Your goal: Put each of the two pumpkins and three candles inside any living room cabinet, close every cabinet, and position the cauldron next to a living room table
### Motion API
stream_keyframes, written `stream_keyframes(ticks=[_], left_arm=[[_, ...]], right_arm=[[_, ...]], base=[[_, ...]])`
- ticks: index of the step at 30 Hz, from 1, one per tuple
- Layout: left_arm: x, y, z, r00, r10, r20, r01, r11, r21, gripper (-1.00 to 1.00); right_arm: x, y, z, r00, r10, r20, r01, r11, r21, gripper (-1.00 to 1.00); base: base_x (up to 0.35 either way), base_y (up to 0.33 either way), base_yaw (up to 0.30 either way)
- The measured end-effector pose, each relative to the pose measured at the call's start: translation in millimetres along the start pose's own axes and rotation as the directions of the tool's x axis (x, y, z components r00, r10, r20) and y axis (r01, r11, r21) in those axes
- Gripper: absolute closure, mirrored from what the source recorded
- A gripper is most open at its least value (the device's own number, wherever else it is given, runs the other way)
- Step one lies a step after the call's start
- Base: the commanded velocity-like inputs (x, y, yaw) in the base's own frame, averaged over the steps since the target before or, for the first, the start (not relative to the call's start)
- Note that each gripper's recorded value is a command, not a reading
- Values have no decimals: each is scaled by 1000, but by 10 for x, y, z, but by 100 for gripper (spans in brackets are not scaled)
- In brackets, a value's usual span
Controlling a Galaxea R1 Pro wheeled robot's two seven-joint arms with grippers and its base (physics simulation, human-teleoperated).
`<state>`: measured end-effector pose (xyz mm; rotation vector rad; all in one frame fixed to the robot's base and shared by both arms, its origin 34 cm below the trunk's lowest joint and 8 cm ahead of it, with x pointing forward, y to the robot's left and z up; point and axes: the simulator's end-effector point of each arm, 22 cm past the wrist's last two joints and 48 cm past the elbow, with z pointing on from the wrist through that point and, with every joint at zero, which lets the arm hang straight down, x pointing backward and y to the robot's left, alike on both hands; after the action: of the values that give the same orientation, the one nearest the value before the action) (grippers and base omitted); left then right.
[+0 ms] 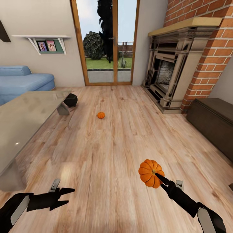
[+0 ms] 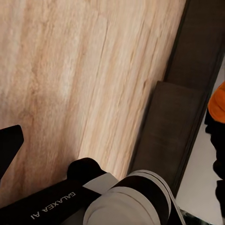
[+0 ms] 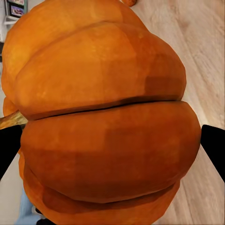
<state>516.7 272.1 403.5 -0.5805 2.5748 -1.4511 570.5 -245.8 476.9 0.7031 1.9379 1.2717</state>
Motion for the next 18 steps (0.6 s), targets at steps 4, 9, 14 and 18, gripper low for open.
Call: stream_keyframes(ticks=[4,9,14,18], left_arm=[[-5,-14,-7,1000,5,2,-5,1000,-2,-100],[-10,-26,-15,1000,9,4,-9,1000,-2,-100],[-15,-26,-21,1000,9,6,-9,1000,-2,-100],[-15,-28,-19,1000,10,6,-10,1000,-2,-100]], right_arm=[[-12,23,-4,1000,-5,3,5,1000,-4,100],[-10,37,-1,1000,-9,2,9,1000,-4,100],[-10,29,-3,1000,-12,1,12,1000,-1,100],[-6,25,-3,1000,-15,0,15,1000,2,100]], base=[[320,0,0],[328,0,0],[329,-6,0],[328,-95,89]])
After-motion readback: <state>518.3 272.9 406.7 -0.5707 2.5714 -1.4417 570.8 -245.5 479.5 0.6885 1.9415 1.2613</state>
